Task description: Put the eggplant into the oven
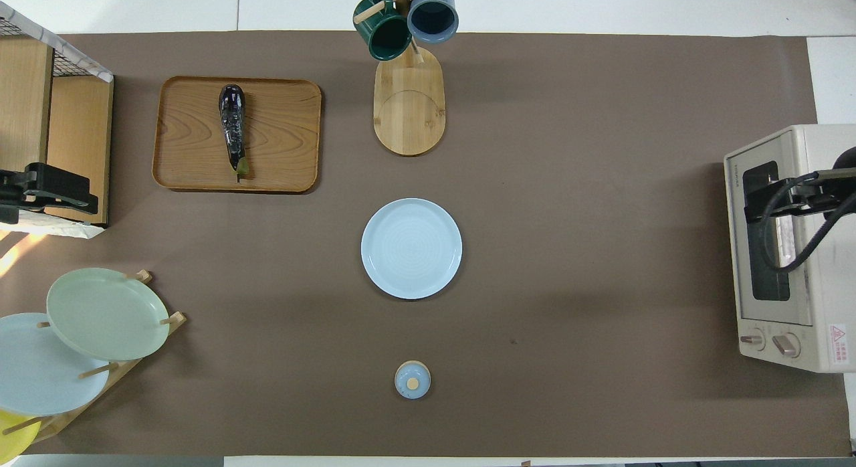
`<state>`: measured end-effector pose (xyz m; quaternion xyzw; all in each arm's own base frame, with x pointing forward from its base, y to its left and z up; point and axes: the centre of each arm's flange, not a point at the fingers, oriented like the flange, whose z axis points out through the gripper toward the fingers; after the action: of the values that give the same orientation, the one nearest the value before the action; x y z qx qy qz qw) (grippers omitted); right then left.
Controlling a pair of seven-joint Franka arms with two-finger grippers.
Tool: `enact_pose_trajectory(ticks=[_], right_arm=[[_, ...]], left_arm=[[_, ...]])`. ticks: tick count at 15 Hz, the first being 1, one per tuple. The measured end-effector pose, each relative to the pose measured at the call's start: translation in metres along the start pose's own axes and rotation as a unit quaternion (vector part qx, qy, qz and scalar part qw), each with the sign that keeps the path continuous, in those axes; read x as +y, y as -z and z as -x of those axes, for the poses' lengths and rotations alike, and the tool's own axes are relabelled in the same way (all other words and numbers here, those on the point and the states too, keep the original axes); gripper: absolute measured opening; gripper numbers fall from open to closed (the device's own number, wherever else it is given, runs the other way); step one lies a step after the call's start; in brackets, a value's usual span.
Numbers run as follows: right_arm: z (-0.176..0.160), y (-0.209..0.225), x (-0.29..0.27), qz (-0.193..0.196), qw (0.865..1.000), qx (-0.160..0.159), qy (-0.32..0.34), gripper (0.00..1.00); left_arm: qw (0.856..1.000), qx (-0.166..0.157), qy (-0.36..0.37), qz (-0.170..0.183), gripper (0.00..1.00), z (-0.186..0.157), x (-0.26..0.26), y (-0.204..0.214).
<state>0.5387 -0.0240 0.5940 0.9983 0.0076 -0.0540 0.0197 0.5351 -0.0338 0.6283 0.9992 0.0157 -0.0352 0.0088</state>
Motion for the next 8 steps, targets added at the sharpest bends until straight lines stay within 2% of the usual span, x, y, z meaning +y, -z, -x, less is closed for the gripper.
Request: enact_pose_trajectory(ticks=[8], right_arm=[[0.0000,0.0000,0.0000,0.000,1.000,0.000,0.000,1.00]], left_arm=[[1.000,0.000,-0.010,0.000,1.00,0.0000,0.0004,-0.0003]])
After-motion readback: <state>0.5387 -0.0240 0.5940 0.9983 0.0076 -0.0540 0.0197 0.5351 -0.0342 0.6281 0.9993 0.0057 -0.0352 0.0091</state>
